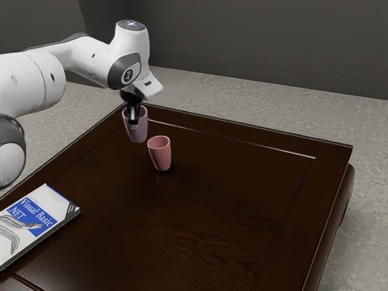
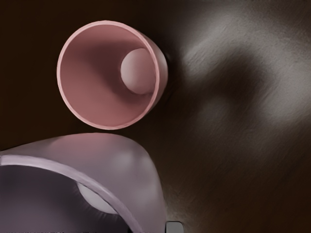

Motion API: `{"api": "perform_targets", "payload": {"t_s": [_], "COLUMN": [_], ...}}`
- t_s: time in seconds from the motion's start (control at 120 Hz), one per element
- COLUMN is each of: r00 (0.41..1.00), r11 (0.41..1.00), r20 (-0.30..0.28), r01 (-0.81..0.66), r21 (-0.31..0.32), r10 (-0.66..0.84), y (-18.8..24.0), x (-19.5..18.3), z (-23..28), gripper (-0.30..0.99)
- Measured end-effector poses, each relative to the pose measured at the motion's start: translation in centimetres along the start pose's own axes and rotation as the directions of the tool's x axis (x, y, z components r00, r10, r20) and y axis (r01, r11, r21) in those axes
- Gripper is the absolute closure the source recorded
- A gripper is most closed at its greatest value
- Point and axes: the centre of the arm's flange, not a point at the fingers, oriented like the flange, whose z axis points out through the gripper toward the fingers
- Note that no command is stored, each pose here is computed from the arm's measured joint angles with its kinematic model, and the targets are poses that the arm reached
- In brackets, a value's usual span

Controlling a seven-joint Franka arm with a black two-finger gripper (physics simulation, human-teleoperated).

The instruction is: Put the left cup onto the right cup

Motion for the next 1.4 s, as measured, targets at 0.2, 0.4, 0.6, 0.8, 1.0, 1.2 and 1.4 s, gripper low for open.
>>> {"api": "perform_targets", "payload": {"t_s": [0.2,0.4,0.6,0.8,1.0,1.2,1.4], "r00": [1.000,0.999,0.998,0.998,1.000,0.999,0.999], "r11": [0.999,0.998,0.998,0.997,0.996,0.997,0.997], "r20": [0.001,-0.005,-0.016,0.001,-0.009,-0.022,-0.027], "r01": [-0.030,-0.051,-0.062,-0.057,-0.031,-0.027,-0.036], "r21": [0.017,0.035,0.023,-0.049,-0.079,-0.075,-0.073], "r10": [0.030,0.051,0.063,0.057,0.030,0.025,0.034], "y": [-0.5,-0.6,-0.5,0.0,-0.5,-0.7,-0.5], "x": [2.8,4.4,5.9,6.5,4.9,3.8,3.4], "z": [0.5,0.3,1.7,6.9,7.1,4.2,2.3], "gripper": [0.76,0.76,0.76,0.78,0.50,0.19,0.08]}}
